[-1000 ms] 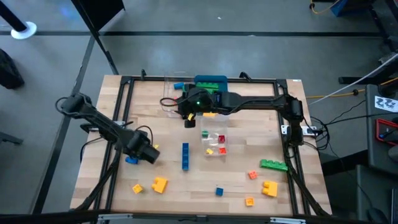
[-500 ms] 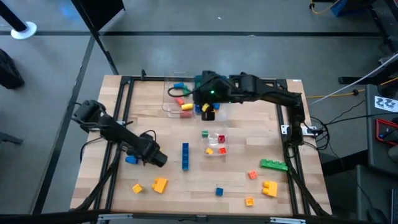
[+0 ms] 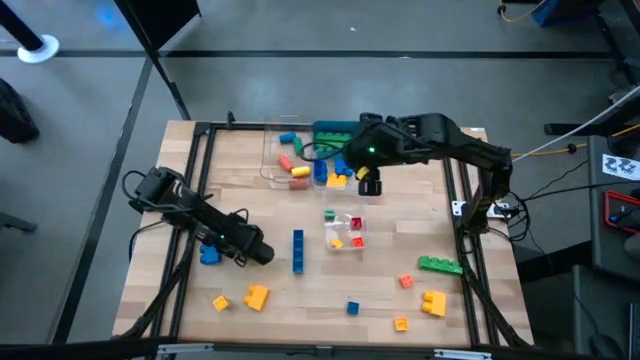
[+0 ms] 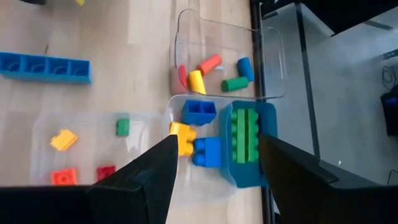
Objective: Sort blocks by size
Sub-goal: Put the blue 2 stud game piece into the top right transparent bin
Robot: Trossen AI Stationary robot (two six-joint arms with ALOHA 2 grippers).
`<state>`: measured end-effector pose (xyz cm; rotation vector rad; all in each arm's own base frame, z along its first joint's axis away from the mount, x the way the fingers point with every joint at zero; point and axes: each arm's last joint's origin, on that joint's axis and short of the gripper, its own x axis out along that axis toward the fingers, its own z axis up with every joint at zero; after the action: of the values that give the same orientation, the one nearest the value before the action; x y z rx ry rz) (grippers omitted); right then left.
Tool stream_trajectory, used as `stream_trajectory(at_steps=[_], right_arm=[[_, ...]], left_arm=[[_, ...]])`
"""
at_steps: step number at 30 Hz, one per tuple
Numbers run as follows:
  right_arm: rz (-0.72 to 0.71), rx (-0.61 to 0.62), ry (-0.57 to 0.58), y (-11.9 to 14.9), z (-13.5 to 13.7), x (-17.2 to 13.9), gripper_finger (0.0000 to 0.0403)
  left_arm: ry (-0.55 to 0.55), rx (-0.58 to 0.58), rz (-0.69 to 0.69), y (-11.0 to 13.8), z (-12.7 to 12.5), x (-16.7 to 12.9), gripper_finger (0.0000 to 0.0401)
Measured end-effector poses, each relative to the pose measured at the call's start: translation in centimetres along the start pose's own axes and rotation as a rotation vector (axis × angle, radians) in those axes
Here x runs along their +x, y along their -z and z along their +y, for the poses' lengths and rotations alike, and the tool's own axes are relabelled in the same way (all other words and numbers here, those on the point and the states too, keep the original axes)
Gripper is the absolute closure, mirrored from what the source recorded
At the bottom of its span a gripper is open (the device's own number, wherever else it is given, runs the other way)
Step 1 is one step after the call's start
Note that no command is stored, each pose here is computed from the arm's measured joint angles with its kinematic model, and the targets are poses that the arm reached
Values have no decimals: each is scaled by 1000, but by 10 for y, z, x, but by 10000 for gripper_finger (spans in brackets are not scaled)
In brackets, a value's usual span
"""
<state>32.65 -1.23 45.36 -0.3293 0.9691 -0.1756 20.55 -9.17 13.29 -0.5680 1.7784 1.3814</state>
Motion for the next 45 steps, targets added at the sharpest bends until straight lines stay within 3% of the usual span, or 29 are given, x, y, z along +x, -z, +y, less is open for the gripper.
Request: stream_trajectory(at_steps=[8, 15, 25, 30, 34, 39, 45], right_arm=[[41, -30, -35, 11, 22, -26, 178], [-9, -83, -65, 12, 44, -45, 178], [-57, -92, -115, 14, 67, -63, 178], [-95, -67, -144, 19, 74, -79, 178], [-136, -24, -170, 27, 75, -97, 178], [-140, 1, -192, 45, 84, -111, 178], [-55, 62, -83, 82, 103, -103, 178]], left_arm=[[-15, -48, 159, 4, 0, 13, 217], [14, -46, 177, 6, -2, 20, 223], [-14, 54, 178, 6, 2, 19, 348], [-20, 185, 159, 7, 4, 5, 395], [73, 280, 108, 8, 2, -10, 395], [222, 291, -47, 7, -3, -36, 397], [403, 255, -245, -2, -2, -79, 398]])
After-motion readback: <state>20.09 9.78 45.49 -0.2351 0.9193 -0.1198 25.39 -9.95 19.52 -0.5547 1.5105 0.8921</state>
